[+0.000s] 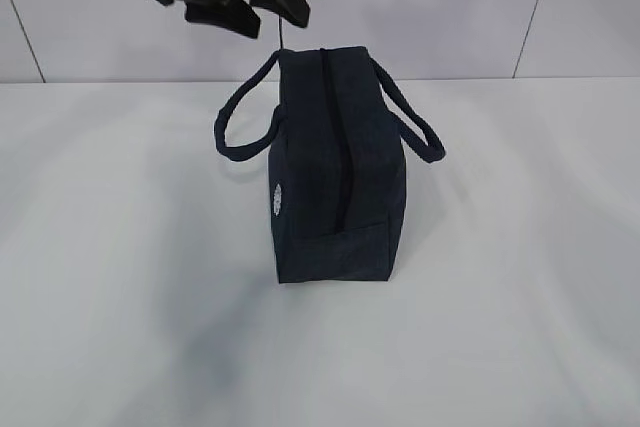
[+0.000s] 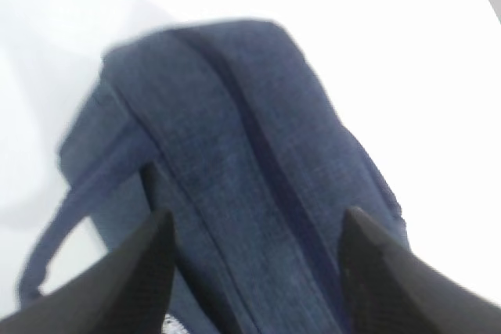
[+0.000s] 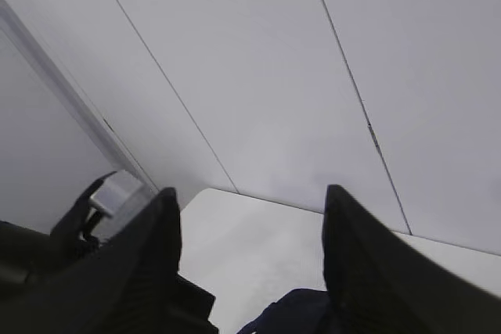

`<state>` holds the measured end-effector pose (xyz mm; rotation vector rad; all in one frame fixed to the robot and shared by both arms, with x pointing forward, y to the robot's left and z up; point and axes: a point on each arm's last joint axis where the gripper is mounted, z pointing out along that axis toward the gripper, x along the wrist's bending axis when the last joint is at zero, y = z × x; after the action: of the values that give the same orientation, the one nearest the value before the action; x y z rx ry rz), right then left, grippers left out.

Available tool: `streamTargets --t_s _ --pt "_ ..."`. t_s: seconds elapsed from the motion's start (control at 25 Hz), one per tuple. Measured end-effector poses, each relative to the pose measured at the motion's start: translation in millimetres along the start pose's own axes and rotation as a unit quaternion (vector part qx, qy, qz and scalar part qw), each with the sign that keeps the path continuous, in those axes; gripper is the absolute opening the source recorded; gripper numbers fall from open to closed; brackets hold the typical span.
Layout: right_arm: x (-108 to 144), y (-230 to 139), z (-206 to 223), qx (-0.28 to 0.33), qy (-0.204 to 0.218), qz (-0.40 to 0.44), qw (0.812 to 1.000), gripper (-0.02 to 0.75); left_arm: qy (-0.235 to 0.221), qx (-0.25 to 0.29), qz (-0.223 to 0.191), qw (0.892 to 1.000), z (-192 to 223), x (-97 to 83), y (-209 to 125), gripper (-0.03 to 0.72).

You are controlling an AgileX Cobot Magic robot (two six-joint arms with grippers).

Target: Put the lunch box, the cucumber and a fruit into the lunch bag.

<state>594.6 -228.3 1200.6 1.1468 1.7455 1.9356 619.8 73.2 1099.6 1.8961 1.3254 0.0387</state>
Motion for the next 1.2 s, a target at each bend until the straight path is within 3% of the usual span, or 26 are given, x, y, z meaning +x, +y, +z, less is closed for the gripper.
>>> streamTargets --t_s 0.24,0.32,0.52,0.64,0.88,1.2 --pt "50 58 -32 0.047 -0.014 -0.104 0.993 0.386 0.032 -0.073 0.072 0.994 -79 -22.2 14 0.468" --pt "70 78 -50 0.076 -0.039 -0.146 0.986 0.385 0.042 -0.095 0.092 0.990 -106 -29.2 15 0.468" --pt "104 101 -98 0.136 -0.146 -0.193 0.961 0.375 0.067 -0.131 0.131 0.980 -168 -44.0 9 0.467" --pt "121 103 -122 0.142 -0.170 -0.190 0.957 0.375 0.070 -0.149 0.143 0.976 -203 -53.2 1 0.458" --pt "164 106 -167 0.097 -0.177 -0.194 0.960 0.375 0.069 -0.175 0.158 0.969 -269 -67.7 -31 0.449" --pt "198 46 -228 0.113 -0.188 -0.179 0.959 0.375 0.087 -0.172 0.163 0.968 -304 -54.9 -114 0.446"
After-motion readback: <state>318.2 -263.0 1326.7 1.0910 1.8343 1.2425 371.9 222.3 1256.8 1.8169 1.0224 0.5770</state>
